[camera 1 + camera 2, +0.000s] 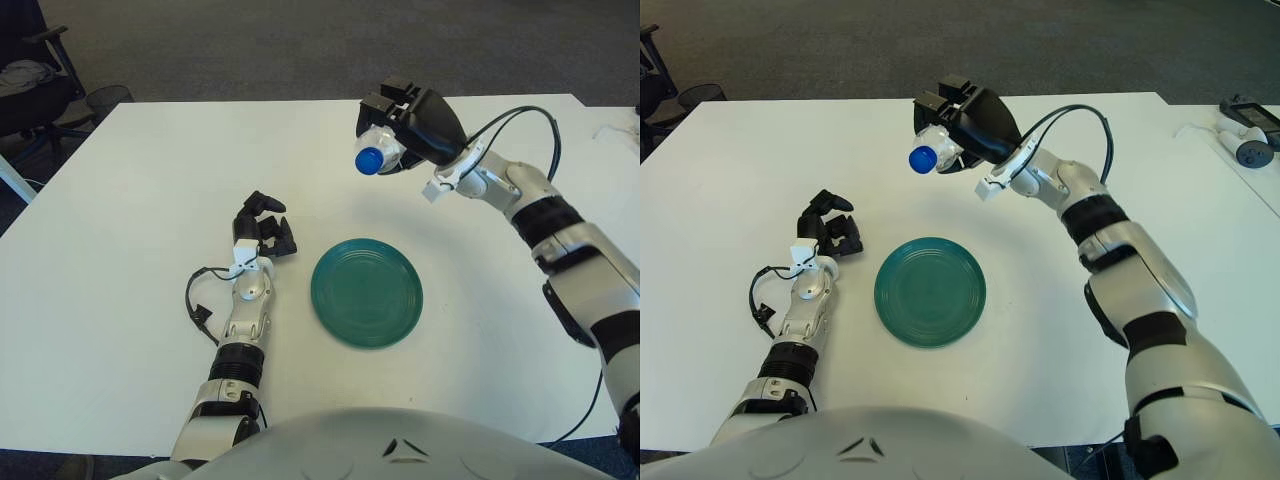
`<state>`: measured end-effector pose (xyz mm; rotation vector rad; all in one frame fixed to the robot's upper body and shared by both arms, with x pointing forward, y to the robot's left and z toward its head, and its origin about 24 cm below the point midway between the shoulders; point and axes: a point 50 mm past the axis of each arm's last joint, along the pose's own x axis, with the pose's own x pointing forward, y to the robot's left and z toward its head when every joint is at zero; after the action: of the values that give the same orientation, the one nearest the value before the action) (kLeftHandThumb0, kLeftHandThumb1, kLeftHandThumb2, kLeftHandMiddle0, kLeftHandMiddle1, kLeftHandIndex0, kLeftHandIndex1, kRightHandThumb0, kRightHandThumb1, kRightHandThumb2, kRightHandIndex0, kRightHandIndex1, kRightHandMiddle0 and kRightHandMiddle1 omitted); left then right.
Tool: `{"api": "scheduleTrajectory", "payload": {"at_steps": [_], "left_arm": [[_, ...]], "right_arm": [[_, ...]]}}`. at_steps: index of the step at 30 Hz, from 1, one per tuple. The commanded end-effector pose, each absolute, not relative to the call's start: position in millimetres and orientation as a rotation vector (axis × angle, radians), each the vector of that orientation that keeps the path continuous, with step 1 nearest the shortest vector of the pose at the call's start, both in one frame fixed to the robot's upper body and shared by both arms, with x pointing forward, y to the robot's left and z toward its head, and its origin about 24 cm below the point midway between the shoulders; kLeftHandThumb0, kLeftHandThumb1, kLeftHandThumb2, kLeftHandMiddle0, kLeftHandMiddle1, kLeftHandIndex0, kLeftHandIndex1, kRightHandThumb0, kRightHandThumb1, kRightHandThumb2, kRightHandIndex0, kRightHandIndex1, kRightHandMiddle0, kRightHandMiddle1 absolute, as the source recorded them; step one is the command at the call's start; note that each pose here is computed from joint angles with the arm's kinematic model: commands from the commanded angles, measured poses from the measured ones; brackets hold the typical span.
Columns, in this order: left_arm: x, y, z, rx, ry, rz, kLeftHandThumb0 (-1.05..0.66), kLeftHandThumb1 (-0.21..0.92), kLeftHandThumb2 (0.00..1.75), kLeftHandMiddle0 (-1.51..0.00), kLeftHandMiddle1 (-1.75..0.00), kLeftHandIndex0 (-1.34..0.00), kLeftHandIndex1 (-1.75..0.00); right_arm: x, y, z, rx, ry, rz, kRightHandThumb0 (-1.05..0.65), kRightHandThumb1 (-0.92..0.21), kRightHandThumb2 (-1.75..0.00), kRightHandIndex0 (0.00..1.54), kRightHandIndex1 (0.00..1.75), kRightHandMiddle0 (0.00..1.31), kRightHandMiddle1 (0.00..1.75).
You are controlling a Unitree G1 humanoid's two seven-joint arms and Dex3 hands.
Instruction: Put the bottle into the plate.
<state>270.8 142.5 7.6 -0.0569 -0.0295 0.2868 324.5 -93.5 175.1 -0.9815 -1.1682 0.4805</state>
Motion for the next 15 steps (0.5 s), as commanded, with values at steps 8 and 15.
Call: {"api": "scheduleTrajectory", "payload": {"at_steps": [8,15], "left_arm": [[269,146,-2,-0.053,0.027,0.265,-0.62,0.01,1.69,-1.32,-1.75,-0.87,-1.75],[270,146,-2,-0.05,0.032,0.268,-0.62,0.01,1.7,-1.31,-1.75,-0.88,-1.75]], "right_arm": [[292,-86,188,-0.717,-1.146,0.584,-0.47,-0.3,-1.33,1.19,1.75,0.62,1.75],[272,-73,167,-0.675,-1.154,0.704,-0.47,-0.31,-1.32,1.2,1.75,0.61,1.75]]}}
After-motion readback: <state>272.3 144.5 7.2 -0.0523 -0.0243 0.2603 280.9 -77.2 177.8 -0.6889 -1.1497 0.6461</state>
